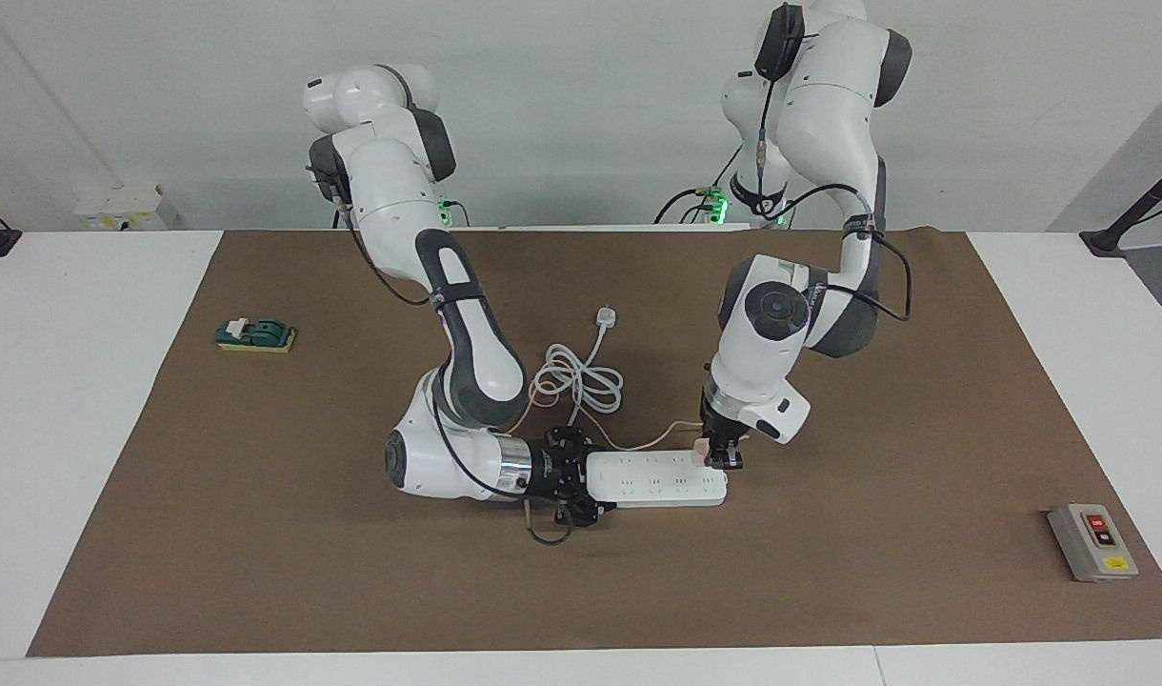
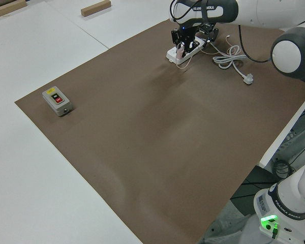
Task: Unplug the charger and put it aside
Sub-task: 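Grip the pink charger with the left gripper while the right gripper holds the strip, then pull the pink charger out of the strip with the left gripper, then set the charger down beside the strip while the right gripper releases the strip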
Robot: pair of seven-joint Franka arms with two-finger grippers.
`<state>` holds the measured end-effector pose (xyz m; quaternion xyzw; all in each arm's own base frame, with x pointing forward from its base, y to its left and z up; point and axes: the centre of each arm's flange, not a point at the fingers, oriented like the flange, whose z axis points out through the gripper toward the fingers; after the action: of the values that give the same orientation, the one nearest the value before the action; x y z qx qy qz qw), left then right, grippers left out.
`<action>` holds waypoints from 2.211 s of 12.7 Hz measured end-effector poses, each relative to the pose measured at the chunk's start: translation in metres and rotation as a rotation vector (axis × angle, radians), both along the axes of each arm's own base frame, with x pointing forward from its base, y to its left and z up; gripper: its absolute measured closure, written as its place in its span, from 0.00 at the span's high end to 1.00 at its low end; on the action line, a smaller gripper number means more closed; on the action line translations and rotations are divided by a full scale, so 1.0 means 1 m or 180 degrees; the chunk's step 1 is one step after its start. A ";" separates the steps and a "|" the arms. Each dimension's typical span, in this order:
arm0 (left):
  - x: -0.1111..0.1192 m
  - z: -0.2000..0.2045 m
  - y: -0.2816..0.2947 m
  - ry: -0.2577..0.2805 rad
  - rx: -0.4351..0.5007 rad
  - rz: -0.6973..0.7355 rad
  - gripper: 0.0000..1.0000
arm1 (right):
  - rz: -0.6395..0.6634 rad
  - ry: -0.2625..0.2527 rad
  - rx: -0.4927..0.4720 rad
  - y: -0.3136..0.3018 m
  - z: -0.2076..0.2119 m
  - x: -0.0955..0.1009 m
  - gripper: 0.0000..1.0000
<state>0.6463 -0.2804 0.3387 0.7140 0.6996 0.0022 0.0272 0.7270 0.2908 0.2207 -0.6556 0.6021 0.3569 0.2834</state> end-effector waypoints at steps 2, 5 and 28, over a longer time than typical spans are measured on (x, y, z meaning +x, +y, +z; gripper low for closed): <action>0.001 0.001 0.000 0.0024 0.0008 0.0010 0.29 | 0.0001 -0.0005 -0.0003 0.000 0.000 0.000 0.94; 0.005 0.002 -0.001 0.0088 0.0024 0.0030 0.29 | -0.0001 -0.0007 -0.0006 0.000 0.000 0.000 0.94; -0.026 0.198 0.294 0.0611 -0.0172 -0.2206 0.29 | -0.0035 -0.0256 -0.0136 -0.027 0.086 0.010 1.00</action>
<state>0.6205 0.0140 0.5370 0.9048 0.4151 -0.0927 -0.0206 0.7369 0.2640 0.3063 -0.6721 0.6012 0.3157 0.2953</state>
